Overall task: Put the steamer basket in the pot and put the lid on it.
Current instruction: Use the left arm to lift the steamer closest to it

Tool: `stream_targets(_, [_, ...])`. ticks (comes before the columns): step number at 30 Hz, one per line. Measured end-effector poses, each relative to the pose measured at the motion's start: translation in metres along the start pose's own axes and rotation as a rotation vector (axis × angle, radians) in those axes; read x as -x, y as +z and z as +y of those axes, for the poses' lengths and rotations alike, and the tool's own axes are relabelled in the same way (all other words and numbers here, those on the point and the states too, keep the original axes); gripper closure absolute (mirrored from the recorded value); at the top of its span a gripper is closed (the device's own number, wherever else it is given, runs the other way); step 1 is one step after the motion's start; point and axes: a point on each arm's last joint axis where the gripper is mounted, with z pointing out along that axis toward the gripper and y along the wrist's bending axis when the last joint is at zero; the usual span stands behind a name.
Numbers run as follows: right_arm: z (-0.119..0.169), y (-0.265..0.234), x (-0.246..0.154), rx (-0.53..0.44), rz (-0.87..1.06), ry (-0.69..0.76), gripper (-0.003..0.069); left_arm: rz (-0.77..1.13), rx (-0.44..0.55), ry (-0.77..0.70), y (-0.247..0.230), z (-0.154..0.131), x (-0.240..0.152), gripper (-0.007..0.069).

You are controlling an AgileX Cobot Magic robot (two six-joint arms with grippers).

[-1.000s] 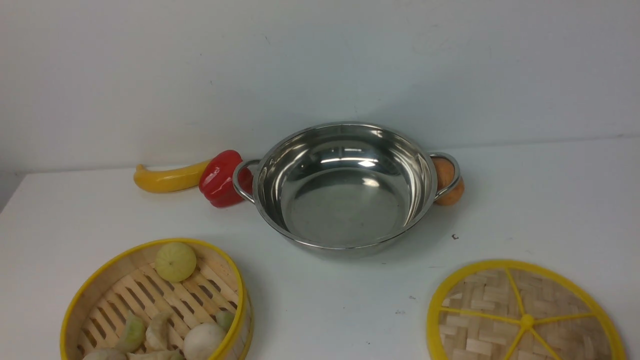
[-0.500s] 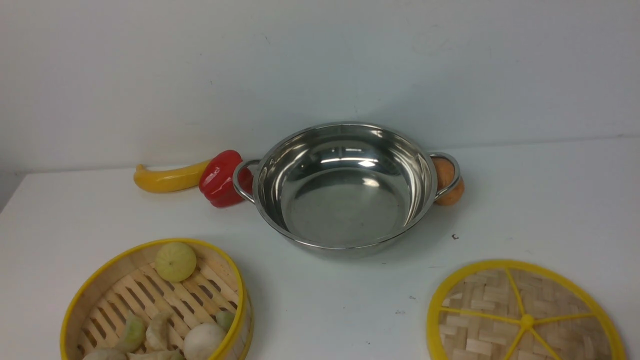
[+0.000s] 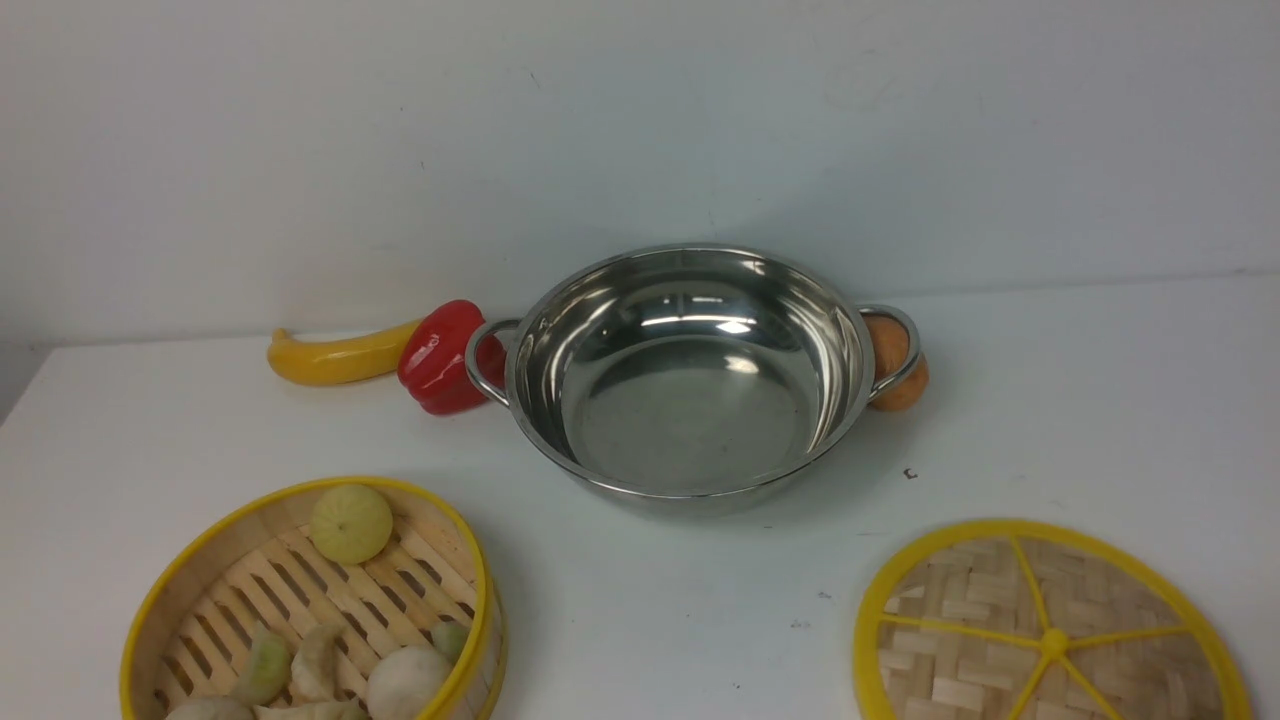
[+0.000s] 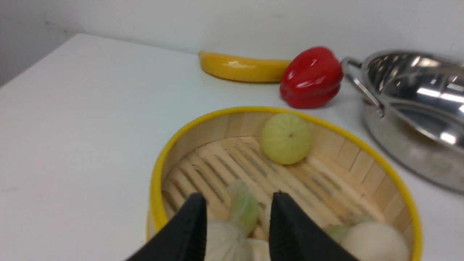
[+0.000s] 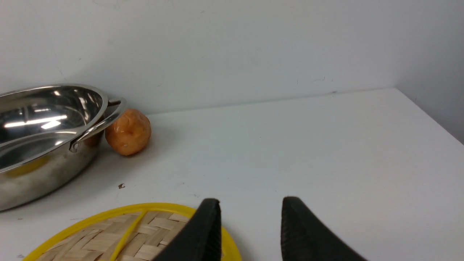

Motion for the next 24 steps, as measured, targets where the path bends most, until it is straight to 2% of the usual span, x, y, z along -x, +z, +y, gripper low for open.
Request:
stream_targets(3, [0.0, 0.0, 0.0, 0.0, 0.0, 0.0, 0.041, -0.064, -0.031, -0.157, 0.0, -0.002, 0.006, 0.0384])
stream_targets(7, [0.0, 0.0, 0.0, 0.0, 0.0, 0.0, 0.041, -0.13, -0.051, -0.295, -0.001, -0.003, 0.012, 0.0384])
stream_targets(12, [0.0, 0.0, 0.0, 0.0, 0.0, -0.001, 0.041, -0.161, -0.058, -0.364, -0.001, -0.003, 0.015, 0.0384])
stream_targets(16, [0.0, 0.0, 0.0, 0.0, 0.0, -0.001, 0.041, -0.084, -0.122, -0.36, -0.007, -0.014, 0.023, 0.0384])
stream_targets(20, [0.0, 0.0, 0.0, 0.0, 0.0, 0.0, 0.041, 0.091, -0.213, -0.318, -0.017, -0.036, 0.047, 0.0384])
stream_targets(24, [0.0, 0.0, 0.0, 0.0, 0.0, 0.0, 0.041, 0.325, -0.197, -0.162, -0.018, -0.049, 0.072, 0.0384])
